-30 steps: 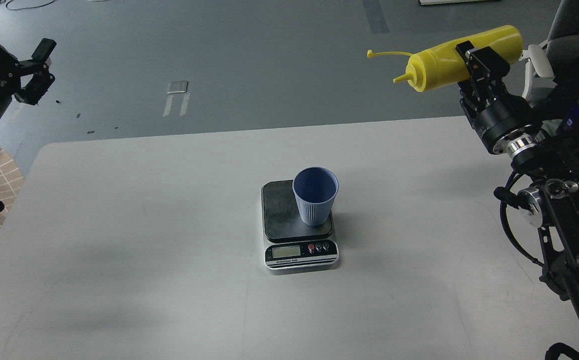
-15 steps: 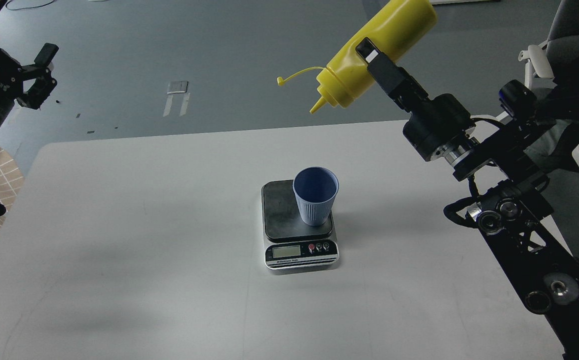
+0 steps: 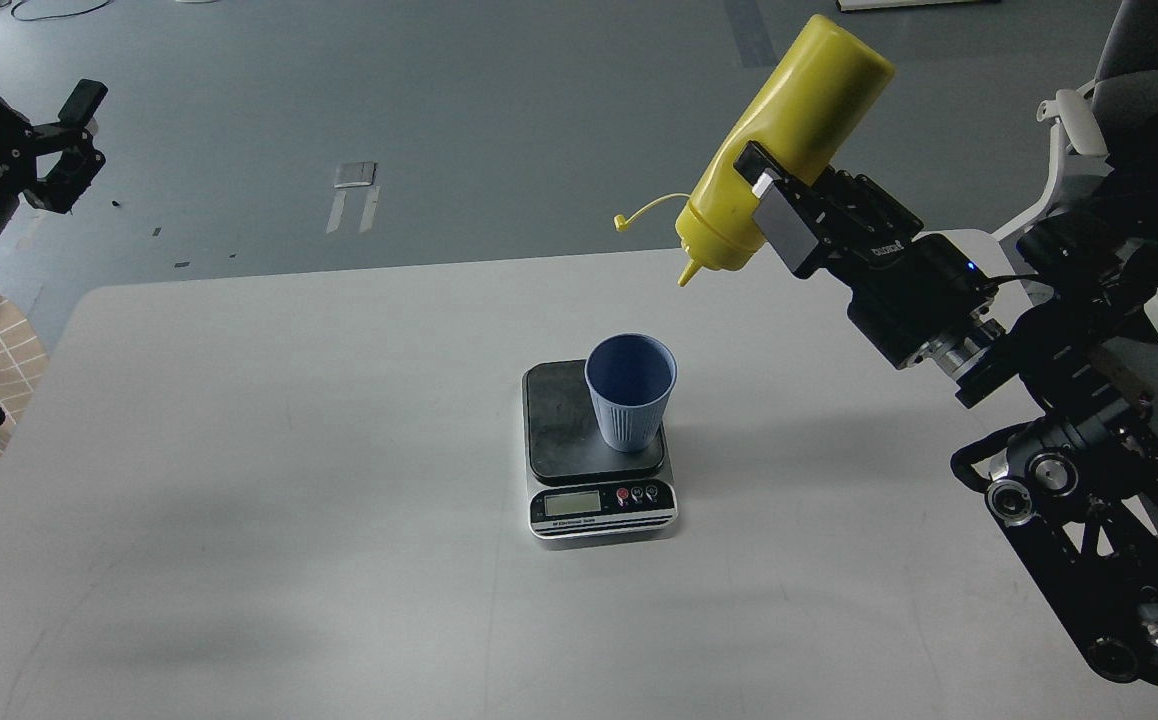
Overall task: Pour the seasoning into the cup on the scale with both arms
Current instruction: 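Tilt the yellow bottle nozzle-down into the blue cup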
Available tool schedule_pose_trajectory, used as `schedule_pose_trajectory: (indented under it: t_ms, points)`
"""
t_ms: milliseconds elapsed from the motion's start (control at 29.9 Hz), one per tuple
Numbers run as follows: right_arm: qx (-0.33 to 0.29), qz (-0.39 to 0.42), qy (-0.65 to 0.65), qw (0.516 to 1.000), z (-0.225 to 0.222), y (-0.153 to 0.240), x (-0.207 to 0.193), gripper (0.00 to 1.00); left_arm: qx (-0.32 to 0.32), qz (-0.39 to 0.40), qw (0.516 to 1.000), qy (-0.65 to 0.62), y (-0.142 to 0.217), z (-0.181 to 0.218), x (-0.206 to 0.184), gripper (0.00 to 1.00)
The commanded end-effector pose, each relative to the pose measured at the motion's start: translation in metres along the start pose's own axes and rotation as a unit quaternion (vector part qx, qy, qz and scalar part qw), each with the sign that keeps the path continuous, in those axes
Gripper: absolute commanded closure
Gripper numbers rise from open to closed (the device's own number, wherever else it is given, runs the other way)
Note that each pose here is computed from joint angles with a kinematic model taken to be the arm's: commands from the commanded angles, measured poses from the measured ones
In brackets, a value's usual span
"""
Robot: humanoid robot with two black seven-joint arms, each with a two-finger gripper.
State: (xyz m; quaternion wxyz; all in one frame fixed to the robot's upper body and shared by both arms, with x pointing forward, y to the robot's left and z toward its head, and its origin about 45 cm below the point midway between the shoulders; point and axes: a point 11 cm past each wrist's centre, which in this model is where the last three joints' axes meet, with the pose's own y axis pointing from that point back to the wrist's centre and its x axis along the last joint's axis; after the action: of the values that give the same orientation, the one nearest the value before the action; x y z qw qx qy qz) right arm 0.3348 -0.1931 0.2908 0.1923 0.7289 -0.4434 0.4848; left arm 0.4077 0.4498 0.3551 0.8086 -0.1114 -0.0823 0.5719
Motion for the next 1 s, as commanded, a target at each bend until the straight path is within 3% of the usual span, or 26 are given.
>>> schedule_pose_trajectory:
  t_ms: [0,434,969]
  points:
    - [-0.002,-0.009,0.016,1.0,0.001,0.003,-0.009,1.0,0.001,0.0,1.0,0.001,0.001,-0.001,-0.001,0.02]
    - [0.023,-0.033,0.007,0.999,-0.013,-0.001,-0.037,1.0,-0.006,0.004,1.0,-0.001,0.002,0.004,0.003,0.02]
    - [-0.001,-0.033,0.005,0.999,0.005,0.003,-0.049,1.0,-0.011,0.007,1.0,0.004,0.003,0.004,0.003,0.02]
